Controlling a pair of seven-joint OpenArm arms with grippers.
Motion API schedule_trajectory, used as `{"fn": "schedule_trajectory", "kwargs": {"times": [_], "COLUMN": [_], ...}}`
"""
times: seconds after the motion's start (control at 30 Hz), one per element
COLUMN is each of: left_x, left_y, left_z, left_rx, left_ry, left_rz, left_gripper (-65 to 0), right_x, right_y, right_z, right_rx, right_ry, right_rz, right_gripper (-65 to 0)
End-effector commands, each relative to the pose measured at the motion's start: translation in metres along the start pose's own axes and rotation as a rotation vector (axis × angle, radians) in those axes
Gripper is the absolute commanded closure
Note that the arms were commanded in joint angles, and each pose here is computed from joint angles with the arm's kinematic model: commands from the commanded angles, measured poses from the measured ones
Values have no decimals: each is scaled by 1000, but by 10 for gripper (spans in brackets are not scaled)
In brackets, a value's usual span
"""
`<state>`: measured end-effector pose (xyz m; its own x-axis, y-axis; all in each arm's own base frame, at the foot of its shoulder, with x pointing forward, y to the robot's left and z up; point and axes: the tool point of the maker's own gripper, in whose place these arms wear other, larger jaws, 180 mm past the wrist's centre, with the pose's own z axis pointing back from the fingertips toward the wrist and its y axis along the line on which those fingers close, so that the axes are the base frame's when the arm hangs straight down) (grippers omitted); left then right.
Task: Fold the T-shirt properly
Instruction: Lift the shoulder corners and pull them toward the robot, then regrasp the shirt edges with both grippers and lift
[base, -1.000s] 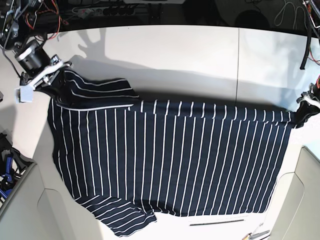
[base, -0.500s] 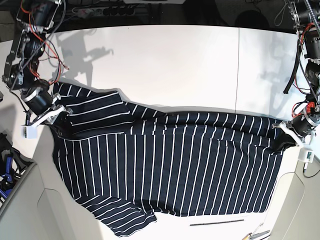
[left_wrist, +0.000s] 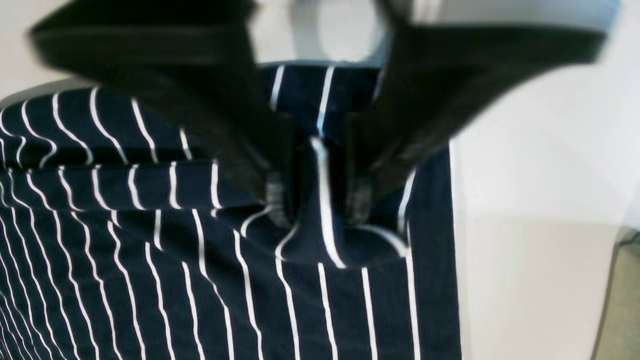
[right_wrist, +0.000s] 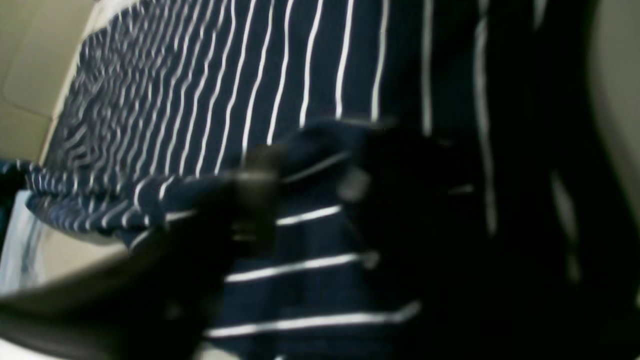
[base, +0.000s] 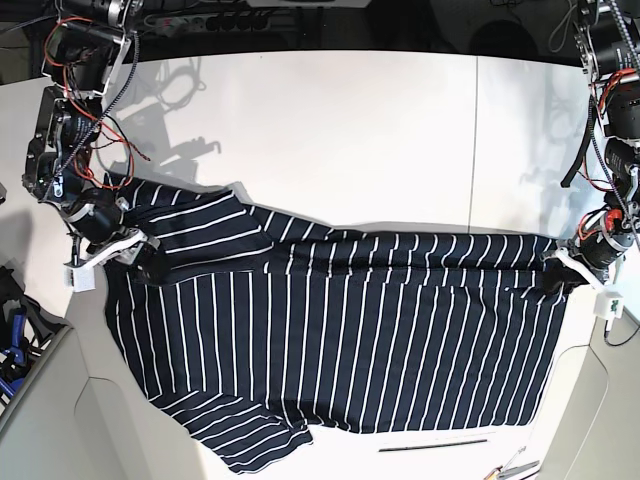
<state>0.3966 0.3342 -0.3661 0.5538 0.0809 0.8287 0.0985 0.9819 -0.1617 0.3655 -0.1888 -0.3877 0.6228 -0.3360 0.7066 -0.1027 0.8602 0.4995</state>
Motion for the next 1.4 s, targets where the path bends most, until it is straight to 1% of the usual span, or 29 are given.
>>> {"fn": "schedule_trajectory", "kwargs": {"times": [0.0,0.07,0.2,0.23,0.3,0.4,0.5,0.6,0.73,0.8,1.03,1.23,1.37], "left_x": [26,26,23,24,31,42,45,39,18,8,-14,-36,-36], "left_y": [7,9,21,26,34,49,55,55,55,56,47,34,26], "left_z": [5,6,13,17,26,41,50,51,55,57,53,45,38], "left_rx": [8,15,38,44,40,51,44,40,43,52,44,34,30], "left_ry": [-66,-66,-36,-40,-68,-127,-146,-140,-108,-100,-80,-44,-83], "left_rz": [-11,3,79,103,142,234,291,308,327,332,358,376,388], "left_gripper": [-240,-283,-291,-291,-291,-291,-291,-296,-381,-392,-392,-392,-392], "right_x": [20,16,18,21,32,41,38,31,17,9,-5,-20,-32], "right_y": [3,2,-1,-3,-6,-17,-33,-52,-75,-82,-90,-95,-96], "right_z": [2,3,14,19,32,56,76,94,118,127,131,125,119], "right_rx": [14,12,2,2,3,-32,-86,-139,-206,-230,-247,-237,-221], "right_ry": [-45,-19,15,9,-39,-105,-122,-125,-117,-117,-101,-86,-84], "right_rz": [18,24,19,8,-18,-26,-24,-38,-63,-74,-101,-158,-211], "right_gripper": [-376,-385,-385,-385,-385,-385,-385,-385,-385,-385,-385,-385,-385]}}
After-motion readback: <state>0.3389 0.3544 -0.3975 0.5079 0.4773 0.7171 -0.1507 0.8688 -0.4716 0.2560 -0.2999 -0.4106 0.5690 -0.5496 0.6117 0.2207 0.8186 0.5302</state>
